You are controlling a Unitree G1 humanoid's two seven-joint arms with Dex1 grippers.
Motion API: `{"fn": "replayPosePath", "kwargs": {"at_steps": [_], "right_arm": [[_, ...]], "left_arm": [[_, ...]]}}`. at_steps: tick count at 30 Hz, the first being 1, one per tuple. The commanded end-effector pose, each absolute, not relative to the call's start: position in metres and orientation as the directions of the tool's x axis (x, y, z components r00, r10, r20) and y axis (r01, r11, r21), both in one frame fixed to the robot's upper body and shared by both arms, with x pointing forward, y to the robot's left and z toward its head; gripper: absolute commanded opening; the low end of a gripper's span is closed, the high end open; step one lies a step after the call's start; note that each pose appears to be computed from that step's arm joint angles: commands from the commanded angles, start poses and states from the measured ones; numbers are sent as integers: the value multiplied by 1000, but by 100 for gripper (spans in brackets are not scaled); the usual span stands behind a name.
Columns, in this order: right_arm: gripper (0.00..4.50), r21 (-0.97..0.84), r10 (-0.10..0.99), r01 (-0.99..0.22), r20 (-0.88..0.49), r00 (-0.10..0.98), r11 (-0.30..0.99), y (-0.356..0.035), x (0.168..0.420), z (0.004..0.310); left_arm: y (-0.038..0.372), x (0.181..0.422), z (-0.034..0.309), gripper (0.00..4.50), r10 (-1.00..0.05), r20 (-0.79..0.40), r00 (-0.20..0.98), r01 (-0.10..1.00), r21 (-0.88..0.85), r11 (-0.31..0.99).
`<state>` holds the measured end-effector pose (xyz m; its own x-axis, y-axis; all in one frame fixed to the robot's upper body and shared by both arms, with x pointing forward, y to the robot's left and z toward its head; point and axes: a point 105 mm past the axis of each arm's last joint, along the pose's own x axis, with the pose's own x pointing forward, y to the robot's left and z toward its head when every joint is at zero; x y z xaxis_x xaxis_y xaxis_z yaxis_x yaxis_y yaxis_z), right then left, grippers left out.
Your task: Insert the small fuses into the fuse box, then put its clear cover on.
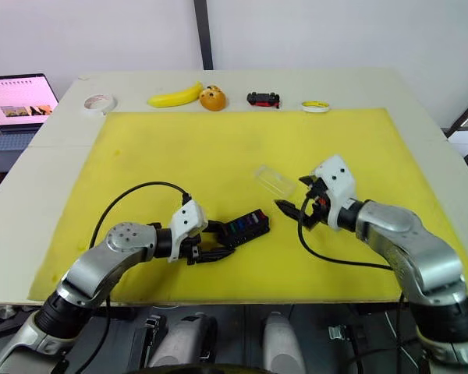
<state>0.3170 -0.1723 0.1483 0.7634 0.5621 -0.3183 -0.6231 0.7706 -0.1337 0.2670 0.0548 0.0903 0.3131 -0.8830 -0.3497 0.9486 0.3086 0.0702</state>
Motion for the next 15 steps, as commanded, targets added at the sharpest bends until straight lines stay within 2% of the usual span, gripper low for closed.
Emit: {"fn": "replayPosePath", "kwargs": {"at_steps": [1, 5, 10, 15], "right_arm": [[450, -158, 556, -621, -317, 768, 768, -169, 329, 148], [450, -142, 582, -643, -314, 750, 752, -158, 340, 145], [450, -155, 565, -631, -322, 760, 760, -152, 351, 137], [450, -153, 578, -642, -315, 753, 752, -151, 353, 136]], "left_arm": [[61, 270, 84, 253, -870, -364, 332, 942, 82, 325], [63, 270, 83, 253, -866, -368, 338, 940, 91, 328], [63, 271, 81, 253, -865, -386, 322, 946, 101, 307], [61, 275, 84, 253, -867, -382, 320, 947, 110, 301]]}}
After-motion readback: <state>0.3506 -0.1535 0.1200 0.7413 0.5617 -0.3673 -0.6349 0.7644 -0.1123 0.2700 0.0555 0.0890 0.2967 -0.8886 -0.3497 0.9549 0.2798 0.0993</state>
